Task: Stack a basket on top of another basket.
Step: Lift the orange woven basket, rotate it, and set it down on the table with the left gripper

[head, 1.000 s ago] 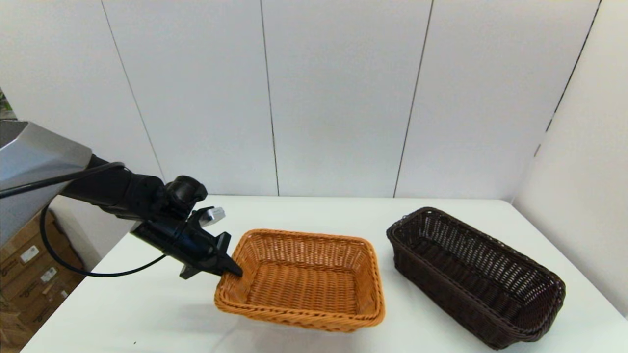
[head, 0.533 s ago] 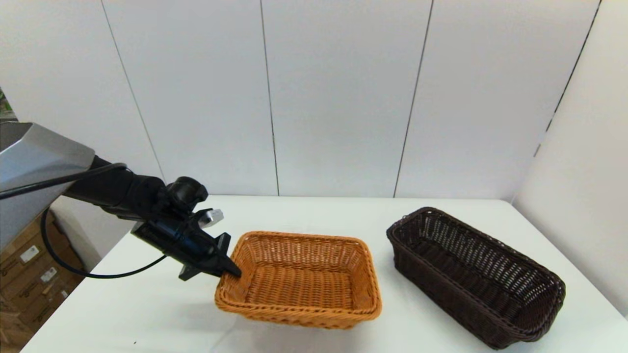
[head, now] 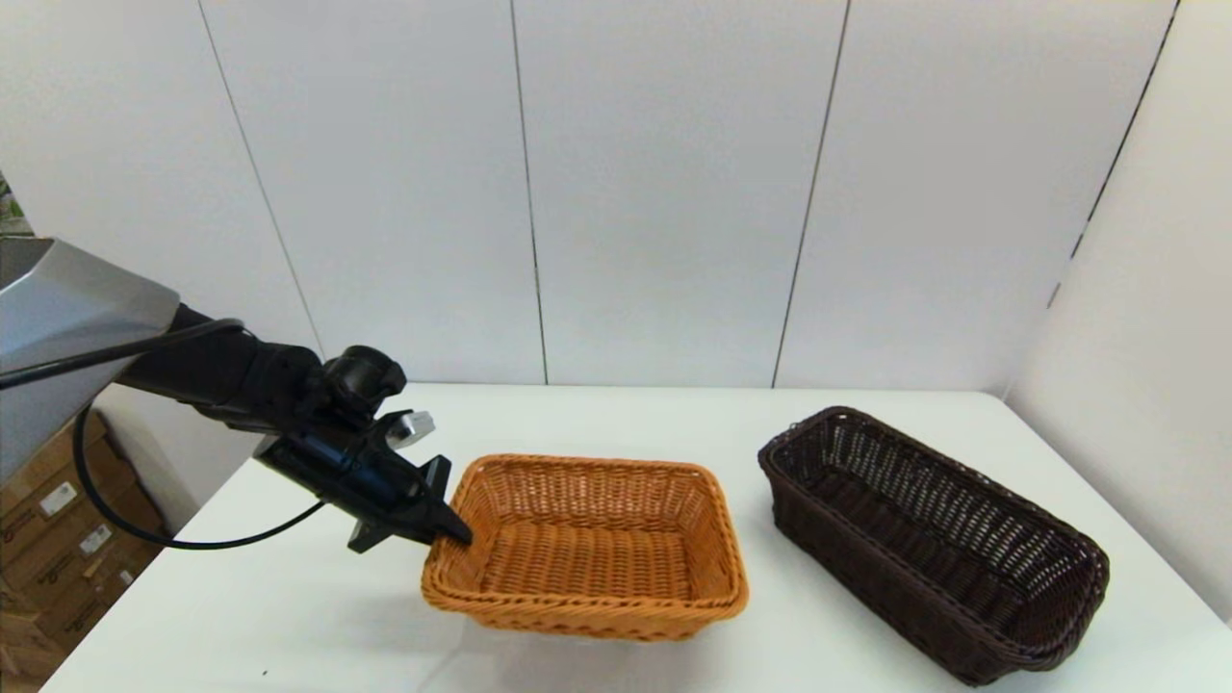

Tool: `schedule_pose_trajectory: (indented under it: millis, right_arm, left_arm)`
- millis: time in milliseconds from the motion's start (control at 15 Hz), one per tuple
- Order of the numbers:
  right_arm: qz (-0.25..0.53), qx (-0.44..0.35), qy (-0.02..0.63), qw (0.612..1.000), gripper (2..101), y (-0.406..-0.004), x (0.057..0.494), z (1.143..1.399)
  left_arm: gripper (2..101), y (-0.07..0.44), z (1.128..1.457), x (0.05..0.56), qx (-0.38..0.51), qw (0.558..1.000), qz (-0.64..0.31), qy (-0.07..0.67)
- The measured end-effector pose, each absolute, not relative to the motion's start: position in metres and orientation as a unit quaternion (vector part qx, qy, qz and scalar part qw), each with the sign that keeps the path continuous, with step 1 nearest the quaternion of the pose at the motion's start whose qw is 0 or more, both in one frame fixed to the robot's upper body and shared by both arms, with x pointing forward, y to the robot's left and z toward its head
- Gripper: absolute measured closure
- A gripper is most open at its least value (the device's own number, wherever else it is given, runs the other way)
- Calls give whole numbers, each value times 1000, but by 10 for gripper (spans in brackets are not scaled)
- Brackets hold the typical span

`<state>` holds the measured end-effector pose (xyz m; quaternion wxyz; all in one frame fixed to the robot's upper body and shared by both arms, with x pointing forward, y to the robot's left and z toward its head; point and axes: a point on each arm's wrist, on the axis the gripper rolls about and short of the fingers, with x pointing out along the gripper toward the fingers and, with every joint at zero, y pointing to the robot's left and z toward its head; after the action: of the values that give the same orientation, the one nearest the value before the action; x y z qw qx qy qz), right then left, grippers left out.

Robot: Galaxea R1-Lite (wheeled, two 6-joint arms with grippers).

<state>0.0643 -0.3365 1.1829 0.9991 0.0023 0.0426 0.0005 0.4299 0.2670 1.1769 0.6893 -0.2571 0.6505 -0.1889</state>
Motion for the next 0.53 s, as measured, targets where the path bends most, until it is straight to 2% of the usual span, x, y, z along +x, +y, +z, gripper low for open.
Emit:
schedule_pose_trajectory:
  millis: [533]
  right_arm:
    - [1, 2, 43, 999, 50, -337, 64, 1183]
  left_arm:
    - [896, 262, 1175, 431, -254, 694, -196, 645]
